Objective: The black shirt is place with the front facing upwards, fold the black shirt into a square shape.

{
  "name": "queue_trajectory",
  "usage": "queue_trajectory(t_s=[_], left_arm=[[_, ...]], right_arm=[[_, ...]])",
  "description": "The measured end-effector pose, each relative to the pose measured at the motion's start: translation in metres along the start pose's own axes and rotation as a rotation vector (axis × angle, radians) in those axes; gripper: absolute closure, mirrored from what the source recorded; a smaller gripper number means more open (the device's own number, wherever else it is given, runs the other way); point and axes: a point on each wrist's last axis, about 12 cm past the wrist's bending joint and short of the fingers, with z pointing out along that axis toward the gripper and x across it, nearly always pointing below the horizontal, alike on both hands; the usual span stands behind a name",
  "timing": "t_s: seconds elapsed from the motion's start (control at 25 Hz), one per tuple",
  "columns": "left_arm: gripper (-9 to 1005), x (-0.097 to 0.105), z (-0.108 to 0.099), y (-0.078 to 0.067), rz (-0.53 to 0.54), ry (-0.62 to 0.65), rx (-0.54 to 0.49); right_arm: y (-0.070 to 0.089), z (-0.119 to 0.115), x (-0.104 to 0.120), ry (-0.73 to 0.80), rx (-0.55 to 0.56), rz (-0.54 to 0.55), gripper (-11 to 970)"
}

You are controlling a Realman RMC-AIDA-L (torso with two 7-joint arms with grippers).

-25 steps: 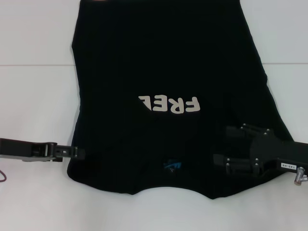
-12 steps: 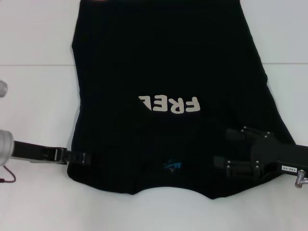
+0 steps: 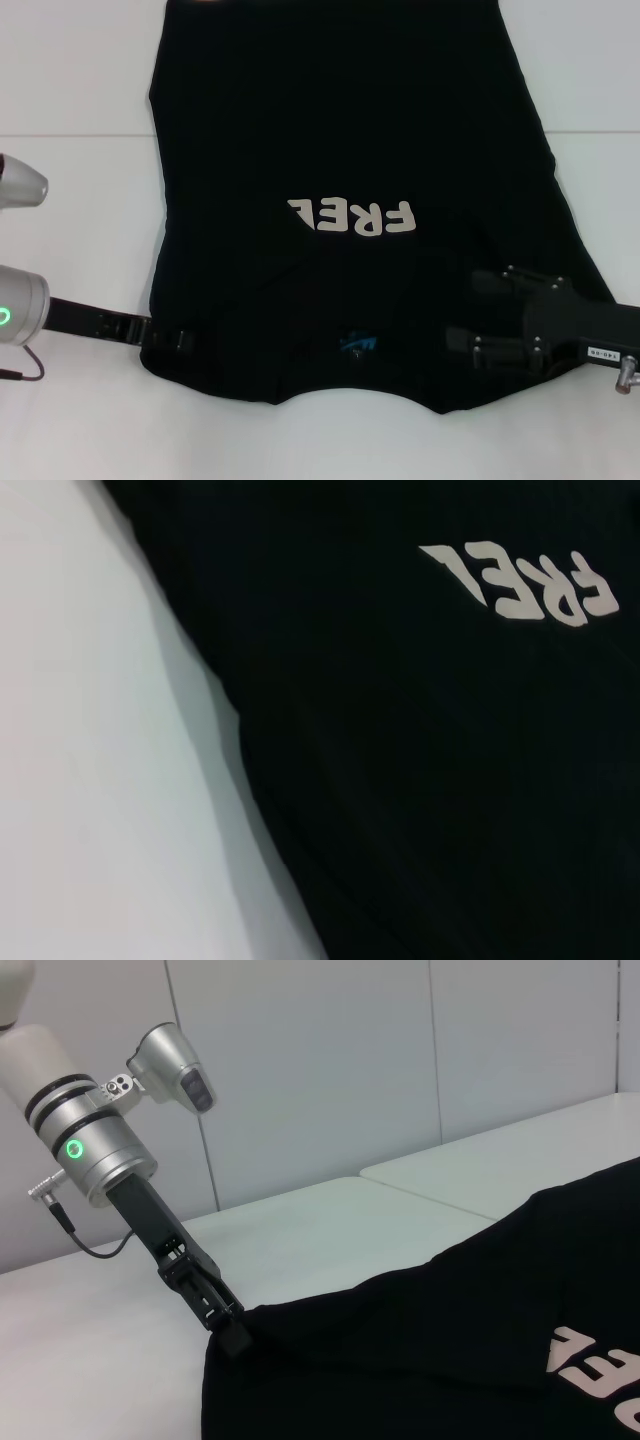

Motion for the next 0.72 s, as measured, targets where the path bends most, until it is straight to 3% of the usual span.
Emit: queue_trajectory(t_s=[0.16, 0.56, 0.72], left_arm=[[346, -0.0006, 0.0013, -0.0015, 0.014, 0.007, -0.003], [552, -0.0021, 0.0009, -0.0012, 0.016, -0.003, -0.005], [728, -0.0016, -0.0008, 0.0005, 0.010, -0.020, -0.002]], right_arm=[[0.0003, -0.0005, 0.0006, -0.001, 0.001, 0.003, 35], [0.0001, -0.0011, 0.0009, -0.002, 0.005, 0.005, 35], [-0.0015, -0.0032, 0.0004, 0.000, 0.009, 0.024, 35]])
